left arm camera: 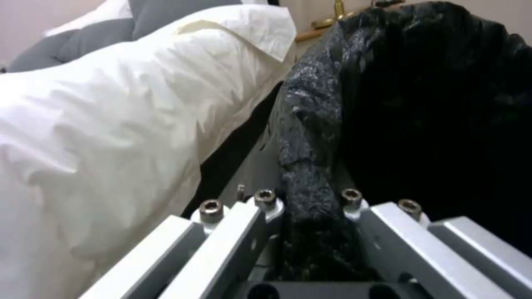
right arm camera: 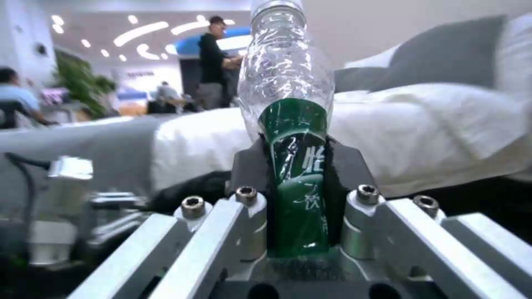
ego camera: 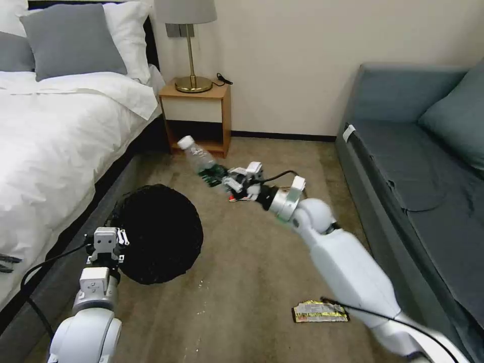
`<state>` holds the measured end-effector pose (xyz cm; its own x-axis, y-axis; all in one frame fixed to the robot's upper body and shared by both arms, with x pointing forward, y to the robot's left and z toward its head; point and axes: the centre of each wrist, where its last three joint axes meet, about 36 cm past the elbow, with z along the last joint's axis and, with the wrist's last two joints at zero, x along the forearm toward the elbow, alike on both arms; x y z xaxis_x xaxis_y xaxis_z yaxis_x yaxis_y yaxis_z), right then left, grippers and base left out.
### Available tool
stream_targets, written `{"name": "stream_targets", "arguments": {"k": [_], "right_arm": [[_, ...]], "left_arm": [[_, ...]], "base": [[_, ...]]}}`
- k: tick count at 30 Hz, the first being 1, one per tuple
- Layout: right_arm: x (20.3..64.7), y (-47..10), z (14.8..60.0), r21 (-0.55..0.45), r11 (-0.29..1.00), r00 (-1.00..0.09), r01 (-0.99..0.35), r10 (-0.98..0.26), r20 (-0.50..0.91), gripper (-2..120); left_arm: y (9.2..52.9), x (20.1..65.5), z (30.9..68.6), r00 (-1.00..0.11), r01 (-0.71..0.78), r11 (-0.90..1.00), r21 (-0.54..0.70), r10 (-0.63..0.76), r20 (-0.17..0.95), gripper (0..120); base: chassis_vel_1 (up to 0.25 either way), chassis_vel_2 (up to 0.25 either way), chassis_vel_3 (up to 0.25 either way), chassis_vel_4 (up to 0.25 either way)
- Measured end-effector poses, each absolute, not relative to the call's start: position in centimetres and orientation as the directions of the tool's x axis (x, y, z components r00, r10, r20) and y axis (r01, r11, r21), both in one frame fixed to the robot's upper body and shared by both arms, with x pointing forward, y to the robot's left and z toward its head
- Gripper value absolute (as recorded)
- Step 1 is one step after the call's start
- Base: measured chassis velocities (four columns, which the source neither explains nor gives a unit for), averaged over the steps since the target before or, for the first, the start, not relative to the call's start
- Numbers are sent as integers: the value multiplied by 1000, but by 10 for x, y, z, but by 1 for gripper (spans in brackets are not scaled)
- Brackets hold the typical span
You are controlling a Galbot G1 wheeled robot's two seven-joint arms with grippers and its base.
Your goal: Pick up the trash bin, then pick up the garbage on the floor and place it into the trash bin.
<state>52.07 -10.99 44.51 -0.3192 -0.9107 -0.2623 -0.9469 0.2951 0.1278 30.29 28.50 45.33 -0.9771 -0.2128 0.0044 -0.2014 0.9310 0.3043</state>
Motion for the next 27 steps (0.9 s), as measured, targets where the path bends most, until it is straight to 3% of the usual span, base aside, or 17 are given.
{"name": "stream_targets", "arguments": {"k": [11,17,24,27], "right_arm": [[484,-68,394,190,274,-312,-943,-925,-216,14],[469,-60,362,205,339,-373,-918,-914,-159,14],[457,-55,346,230,397,-430,-888,-896,-112,35],[457,-55,343,219,410,-438,-885,-893,-100,50]], "left_arm": [[272,289,471,-979,-203,945,256,-204,-23,4],[271,287,472,-978,-207,946,252,-207,-26,4],[274,288,466,-977,-210,948,240,-214,-9,4],[274,286,461,-978,-203,949,240,-210,2,4]], "base": [[0,0,0,0],[0,0,0,0],[0,0,0,0],[0,0,0,0]]}}
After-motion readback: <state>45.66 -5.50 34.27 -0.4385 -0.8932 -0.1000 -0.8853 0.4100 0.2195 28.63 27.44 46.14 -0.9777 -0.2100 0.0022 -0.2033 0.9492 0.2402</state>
